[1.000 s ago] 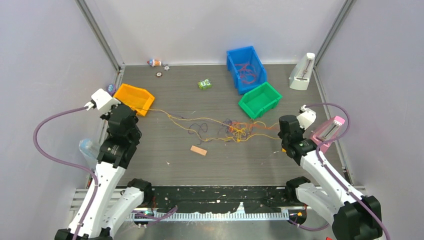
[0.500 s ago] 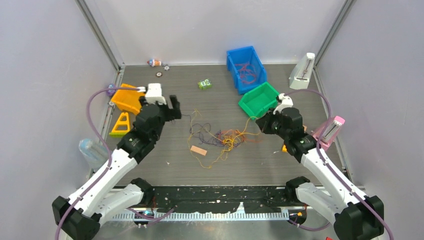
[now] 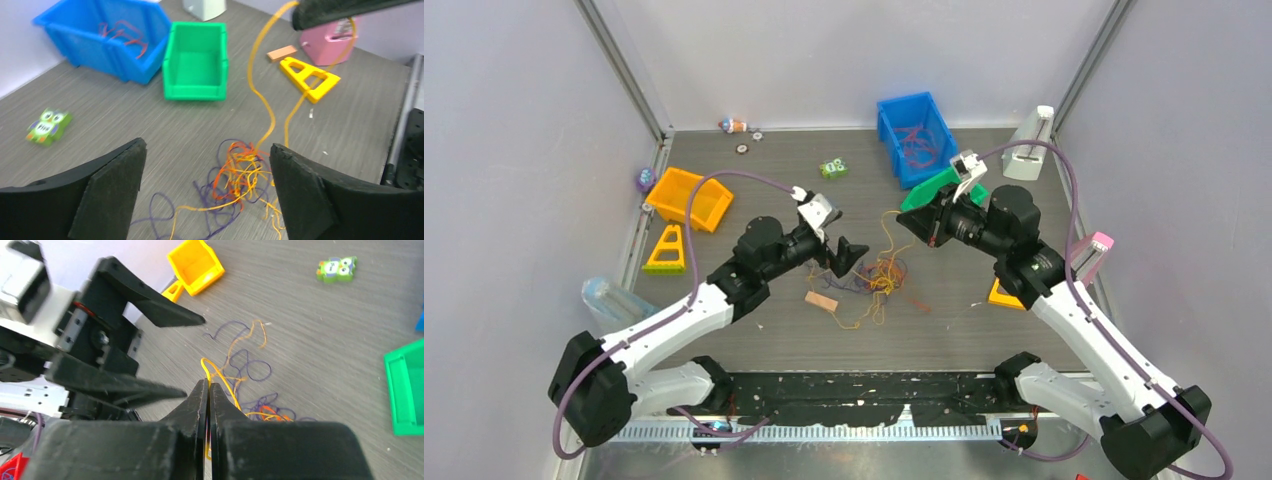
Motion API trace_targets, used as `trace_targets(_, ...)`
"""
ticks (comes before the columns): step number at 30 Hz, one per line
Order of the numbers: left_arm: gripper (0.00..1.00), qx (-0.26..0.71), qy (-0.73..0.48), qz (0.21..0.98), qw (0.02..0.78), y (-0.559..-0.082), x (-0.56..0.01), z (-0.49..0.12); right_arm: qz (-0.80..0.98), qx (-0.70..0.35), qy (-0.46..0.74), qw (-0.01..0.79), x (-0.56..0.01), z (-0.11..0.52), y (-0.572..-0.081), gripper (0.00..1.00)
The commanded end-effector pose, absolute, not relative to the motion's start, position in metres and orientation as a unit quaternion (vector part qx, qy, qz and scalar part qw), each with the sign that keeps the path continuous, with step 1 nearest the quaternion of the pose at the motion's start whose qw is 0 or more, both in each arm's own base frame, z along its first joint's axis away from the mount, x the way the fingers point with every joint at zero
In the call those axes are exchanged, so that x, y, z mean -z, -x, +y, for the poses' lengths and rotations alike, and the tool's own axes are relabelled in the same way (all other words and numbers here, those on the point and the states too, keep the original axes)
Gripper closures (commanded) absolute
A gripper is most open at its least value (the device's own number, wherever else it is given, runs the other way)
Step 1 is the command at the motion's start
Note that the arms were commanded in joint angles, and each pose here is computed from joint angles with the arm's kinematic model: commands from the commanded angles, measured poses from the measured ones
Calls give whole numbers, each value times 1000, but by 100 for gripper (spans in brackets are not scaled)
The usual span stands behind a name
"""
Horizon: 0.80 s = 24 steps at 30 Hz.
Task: Untangle the cables
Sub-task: Untie the cable.
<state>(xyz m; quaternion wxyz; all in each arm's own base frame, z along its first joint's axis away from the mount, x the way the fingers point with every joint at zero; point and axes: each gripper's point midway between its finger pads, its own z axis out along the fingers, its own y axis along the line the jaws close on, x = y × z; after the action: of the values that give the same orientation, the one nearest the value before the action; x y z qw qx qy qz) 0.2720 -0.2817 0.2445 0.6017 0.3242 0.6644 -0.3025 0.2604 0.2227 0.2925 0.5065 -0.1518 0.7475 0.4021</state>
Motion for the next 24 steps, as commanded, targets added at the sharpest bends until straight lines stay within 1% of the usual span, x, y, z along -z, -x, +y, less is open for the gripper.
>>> trace_targets(1, 1, 360, -368, 566, 644, -254, -294, -313, 697, -433, 188, 540, -346, 233, -253, 94)
trace_targets(9, 1, 389, -395, 549, 626, -242, -287, -337, 685, -449, 190, 542, -361, 238, -253, 94)
trace_targets(15, 3, 406, -399, 552, 609, -238, -274, -358, 674, -460, 181, 549, -373, 240, -256, 94)
trace_targets(17, 7, 406, -399, 562, 599, -241, -265, -367, 671, -459, 178, 554, -379, 240, -258, 94)
trace_targets(18, 13, 406, -400, 565, 597, -241, -263, -370, 668, -459, 178, 558, -384, 240, -259, 94)
trace_targets(19, 22, 407, -400, 568, 593, -242, -261, -373, 666, -460, 177, 560, -386, 240, -259, 94)
trace_targets(20, 34, 409, -395, 571, 592, -244, -259, -374, 662, -461, 177, 564, -391, 239, -259, 94)
trace_targets(23, 87, 412, -374, 581, 594, -249, -258, -374, 656, -462, 175, 571, -400, 238, -258, 93)
trace_targets(24, 99, 411, -371, 581, 597, -249, -260, -373, 659, -456, 167, 574, -398, 236, -261, 80)
